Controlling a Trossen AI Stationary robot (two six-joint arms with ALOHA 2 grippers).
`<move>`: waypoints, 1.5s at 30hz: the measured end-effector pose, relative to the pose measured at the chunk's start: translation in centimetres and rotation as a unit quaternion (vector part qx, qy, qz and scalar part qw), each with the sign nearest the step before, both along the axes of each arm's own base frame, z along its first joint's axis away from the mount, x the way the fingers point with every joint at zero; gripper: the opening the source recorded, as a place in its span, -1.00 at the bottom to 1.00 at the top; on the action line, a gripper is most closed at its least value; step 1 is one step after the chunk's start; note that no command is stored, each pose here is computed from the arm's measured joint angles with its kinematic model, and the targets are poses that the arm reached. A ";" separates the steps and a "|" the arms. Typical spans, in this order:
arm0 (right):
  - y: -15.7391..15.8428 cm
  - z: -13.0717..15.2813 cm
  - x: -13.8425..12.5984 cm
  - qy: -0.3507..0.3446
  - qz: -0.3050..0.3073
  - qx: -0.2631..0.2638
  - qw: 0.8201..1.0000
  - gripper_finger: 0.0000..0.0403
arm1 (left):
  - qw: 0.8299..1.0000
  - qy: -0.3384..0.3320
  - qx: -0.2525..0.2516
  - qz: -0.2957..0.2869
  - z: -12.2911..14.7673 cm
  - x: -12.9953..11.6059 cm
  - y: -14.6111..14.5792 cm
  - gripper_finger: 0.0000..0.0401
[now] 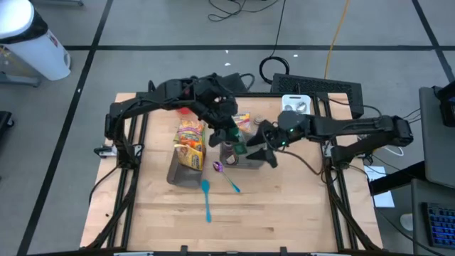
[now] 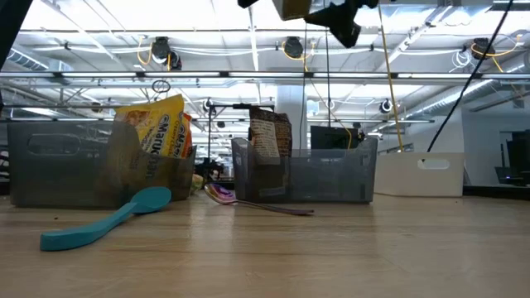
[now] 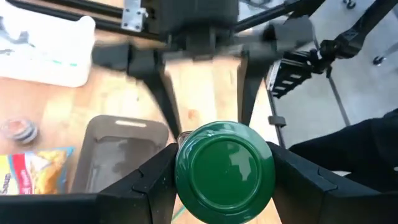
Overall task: Pick & Place Food Item
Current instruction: Put the green spice bottle into the right black bin
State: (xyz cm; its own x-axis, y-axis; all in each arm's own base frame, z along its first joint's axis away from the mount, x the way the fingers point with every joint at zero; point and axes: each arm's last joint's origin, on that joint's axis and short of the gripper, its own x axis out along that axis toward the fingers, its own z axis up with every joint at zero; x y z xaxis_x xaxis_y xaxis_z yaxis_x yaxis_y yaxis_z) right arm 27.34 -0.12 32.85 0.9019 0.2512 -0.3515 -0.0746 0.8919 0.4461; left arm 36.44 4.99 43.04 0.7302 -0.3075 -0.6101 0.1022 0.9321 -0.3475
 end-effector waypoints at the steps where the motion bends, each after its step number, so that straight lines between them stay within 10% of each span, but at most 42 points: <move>1: -0.3 0.3 -0.5 -0.002 -0.006 -0.005 1.000 0.36 | 1.000 -0.002 0.000 0.005 0.3 -0.4 0.3 0.06; 19: -1.5 -0.2 -9.6 -0.013 -0.197 -0.047 0.979 0.36 | 0.996 -0.009 0.059 0.059 -0.7 1.4 1.4 0.06; 29: -0.7 -4.7 -10.1 -0.079 -0.195 0.061 0.976 0.33 | 0.995 0.009 0.083 0.059 -4.7 5.4 2.1 0.06; 45: 1.3 -5.5 -10.3 -0.089 -0.231 0.018 0.969 0.28 | 0.981 0.110 0.129 0.095 -10.0 7.6 3.5 0.06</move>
State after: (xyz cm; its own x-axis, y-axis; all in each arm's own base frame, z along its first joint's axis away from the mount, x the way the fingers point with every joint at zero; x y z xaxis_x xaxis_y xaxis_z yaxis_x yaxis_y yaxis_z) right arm 17.09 1.16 27.39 0.9664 -0.1850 -0.1783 0.2506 0.8322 0.4946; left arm 44.07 8.46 33.06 0.6016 0.0061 -0.7988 -0.1325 0.9869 -0.0922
